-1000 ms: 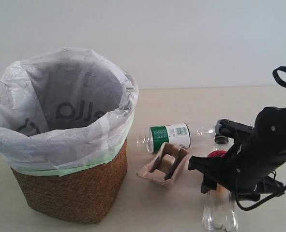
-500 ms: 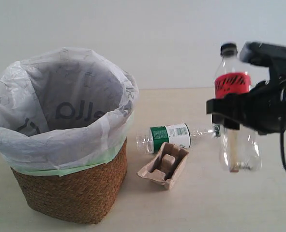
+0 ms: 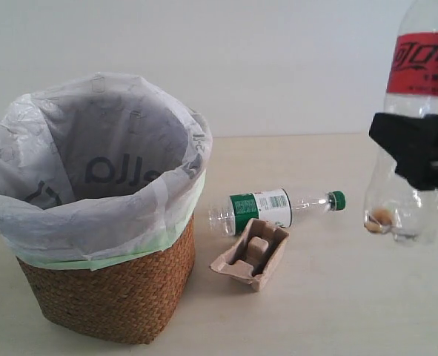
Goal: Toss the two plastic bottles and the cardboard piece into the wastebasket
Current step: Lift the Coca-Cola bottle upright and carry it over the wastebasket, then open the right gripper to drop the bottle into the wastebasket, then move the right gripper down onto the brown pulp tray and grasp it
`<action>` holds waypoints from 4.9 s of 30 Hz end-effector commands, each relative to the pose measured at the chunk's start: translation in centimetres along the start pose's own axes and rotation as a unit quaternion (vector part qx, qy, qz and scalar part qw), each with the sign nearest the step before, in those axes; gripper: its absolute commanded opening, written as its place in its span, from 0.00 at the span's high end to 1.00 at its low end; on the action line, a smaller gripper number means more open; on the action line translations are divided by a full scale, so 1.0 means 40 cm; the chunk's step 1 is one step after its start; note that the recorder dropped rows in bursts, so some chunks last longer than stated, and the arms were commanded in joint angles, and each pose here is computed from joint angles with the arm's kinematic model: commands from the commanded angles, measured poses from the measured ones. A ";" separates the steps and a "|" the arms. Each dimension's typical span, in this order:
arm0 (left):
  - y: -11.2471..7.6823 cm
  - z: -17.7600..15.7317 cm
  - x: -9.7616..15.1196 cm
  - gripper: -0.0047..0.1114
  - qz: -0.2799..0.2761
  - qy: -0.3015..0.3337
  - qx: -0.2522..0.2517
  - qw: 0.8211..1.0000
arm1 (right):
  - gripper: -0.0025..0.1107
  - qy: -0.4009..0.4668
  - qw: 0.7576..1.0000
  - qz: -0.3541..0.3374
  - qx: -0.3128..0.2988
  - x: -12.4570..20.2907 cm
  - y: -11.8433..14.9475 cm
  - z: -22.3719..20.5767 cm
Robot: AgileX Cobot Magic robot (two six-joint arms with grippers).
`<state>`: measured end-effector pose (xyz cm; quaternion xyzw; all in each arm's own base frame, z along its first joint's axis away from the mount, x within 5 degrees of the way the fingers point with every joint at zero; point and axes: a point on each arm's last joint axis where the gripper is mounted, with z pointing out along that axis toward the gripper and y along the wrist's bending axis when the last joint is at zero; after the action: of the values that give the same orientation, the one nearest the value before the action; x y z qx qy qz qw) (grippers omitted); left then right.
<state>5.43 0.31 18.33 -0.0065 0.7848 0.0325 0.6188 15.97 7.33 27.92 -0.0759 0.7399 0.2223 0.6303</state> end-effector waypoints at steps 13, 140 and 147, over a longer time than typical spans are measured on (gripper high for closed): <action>-0.001 -0.002 -0.005 0.03 -0.005 -0.007 0.003 1.000 | 0.98 -0.098 0.988 -0.084 -0.082 -0.137 0.063 0.025; -0.001 -0.002 -0.005 0.03 -0.005 -0.007 0.003 1.000 | 0.64 0.411 0.873 -0.162 0.205 -0.140 0.007 0.406; -0.001 -0.002 -0.005 0.03 -0.005 -0.007 0.003 1.000 | 0.65 0.439 0.867 -0.155 0.176 -0.022 -0.008 0.397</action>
<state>5.43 0.31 18.33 -0.0065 0.7848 0.0325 0.6188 30.60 13.61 27.71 -0.1646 0.9471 -0.0802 0.2636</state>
